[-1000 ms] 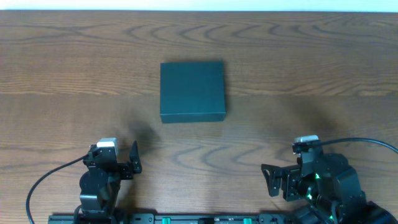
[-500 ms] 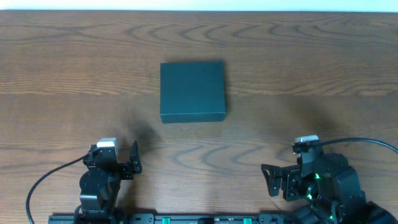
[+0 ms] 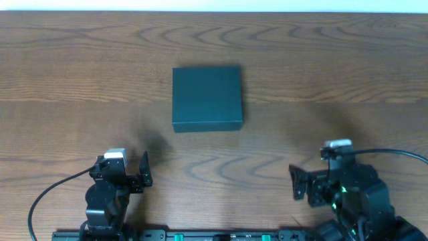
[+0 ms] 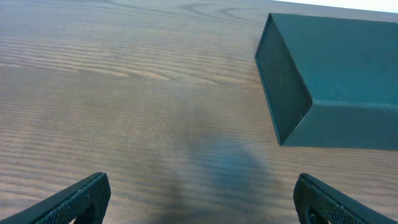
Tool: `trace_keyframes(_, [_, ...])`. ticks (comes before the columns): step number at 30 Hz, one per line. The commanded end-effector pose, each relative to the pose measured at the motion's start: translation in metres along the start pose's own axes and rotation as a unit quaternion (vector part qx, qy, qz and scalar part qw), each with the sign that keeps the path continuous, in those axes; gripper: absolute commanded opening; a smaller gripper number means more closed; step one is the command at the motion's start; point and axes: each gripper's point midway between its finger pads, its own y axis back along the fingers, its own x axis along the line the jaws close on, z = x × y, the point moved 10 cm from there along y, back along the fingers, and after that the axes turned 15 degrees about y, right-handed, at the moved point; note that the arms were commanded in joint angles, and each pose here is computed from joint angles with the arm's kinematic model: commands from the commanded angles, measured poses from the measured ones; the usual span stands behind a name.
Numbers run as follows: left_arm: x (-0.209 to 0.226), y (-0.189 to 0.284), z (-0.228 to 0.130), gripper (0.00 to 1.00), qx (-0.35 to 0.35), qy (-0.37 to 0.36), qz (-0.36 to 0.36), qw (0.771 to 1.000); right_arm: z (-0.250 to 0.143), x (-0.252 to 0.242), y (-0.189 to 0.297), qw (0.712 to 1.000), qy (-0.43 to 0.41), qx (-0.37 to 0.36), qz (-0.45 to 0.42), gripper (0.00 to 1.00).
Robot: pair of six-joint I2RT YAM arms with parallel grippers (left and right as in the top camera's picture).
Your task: Pack container
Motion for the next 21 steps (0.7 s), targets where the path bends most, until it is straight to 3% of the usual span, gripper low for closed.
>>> trace_keyframes(1, [0.002, -0.003, -0.004, 0.95, 0.004, -0.004, -0.001, 1.0, -0.006, -0.012, -0.006, 0.994, 0.07, -0.035, -0.07, 0.99])
trace_keyframes(7, [0.002, -0.003, -0.004, 0.95, 0.004, -0.004, -0.001, 1.0, -0.043, -0.012, -0.045, 0.986, 0.089, -0.108, -0.085, 0.99])
trace_keyframes(14, [0.002, -0.003, -0.004, 0.95, 0.004, -0.004, -0.001, 1.0, -0.086, -0.006, -0.087, 0.986, 0.082, -0.124, -0.07, 0.99])
trace_keyframes(21, [0.002, -0.003, -0.004, 0.95, 0.004, -0.004, -0.001, 1.0, -0.102, -0.004, -0.1, 0.987, 0.082, -0.12, -0.07, 0.99])
